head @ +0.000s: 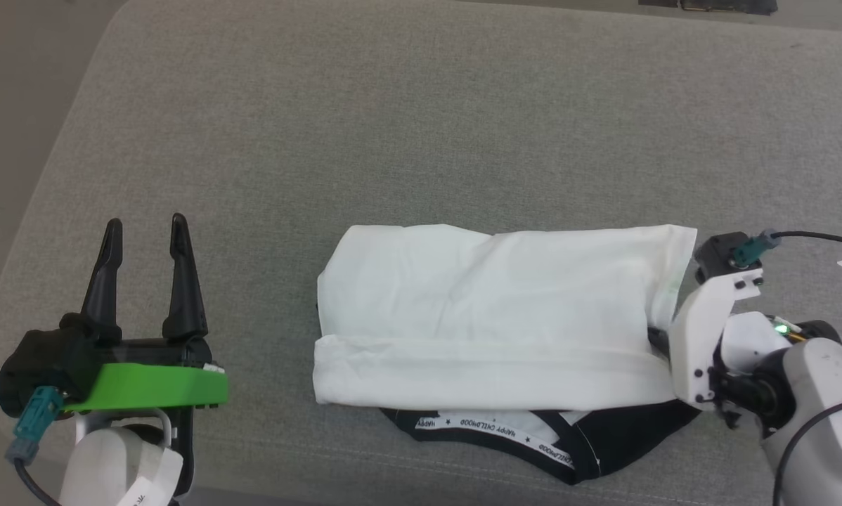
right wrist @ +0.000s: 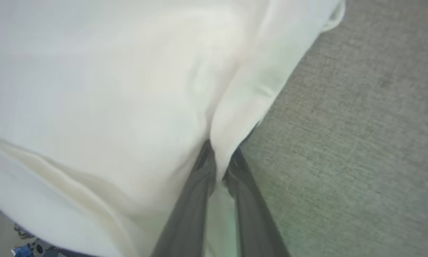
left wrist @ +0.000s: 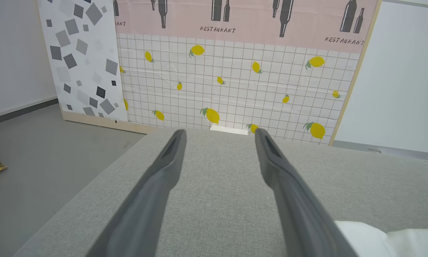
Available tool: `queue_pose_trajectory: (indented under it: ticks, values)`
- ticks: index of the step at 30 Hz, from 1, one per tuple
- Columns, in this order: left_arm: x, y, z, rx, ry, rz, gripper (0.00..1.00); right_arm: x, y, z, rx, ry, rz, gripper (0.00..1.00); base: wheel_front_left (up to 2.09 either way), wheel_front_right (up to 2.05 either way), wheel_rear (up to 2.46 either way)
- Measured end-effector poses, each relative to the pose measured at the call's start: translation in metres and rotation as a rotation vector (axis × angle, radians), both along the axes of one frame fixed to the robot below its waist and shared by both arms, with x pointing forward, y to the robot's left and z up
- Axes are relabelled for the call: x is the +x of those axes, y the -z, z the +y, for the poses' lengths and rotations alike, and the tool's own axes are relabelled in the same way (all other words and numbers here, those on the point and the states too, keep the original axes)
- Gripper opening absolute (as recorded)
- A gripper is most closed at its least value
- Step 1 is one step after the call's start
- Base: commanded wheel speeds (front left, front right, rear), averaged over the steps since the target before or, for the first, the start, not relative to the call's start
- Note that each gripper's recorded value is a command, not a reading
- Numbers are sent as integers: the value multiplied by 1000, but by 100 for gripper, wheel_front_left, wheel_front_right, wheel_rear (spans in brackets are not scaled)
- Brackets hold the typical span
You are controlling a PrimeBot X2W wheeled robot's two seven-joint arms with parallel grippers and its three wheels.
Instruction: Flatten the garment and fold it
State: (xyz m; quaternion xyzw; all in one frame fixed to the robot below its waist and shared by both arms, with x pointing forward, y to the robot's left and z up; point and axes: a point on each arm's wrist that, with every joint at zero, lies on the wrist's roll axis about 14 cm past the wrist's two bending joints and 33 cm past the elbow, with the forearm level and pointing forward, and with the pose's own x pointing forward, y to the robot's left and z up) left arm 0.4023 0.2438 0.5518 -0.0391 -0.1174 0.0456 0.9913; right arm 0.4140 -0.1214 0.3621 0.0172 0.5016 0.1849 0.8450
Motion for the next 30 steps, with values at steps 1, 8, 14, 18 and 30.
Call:
queue_pose_trajectory:
  ticks: [1, 8, 14, 18, 30]
  values:
    - [0, 0, -1, 0, 2, 0, 100, 2, -2, 3, 17, 8, -15, 0, 0, 0, 0]
    - [-1, -4, -6, -14, 12, -15, 100, 25, -23, -26, 14, 120, -129, 0, 0, 0, 0]
    - [0, -6, -15, -21, 38, -24, 100, 39, -44, -107, -90, 298, -180, 0, 0, 0, 0]
    - [1, -6, -17, -25, 44, -26, 100, 31, -48, -166, -191, 429, -157, 0, 0, 0, 0]
    - [-10, -7, -20, -38, 48, -24, 100, 15, -77, -147, -276, 310, -136, 0, 0, 0, 0]
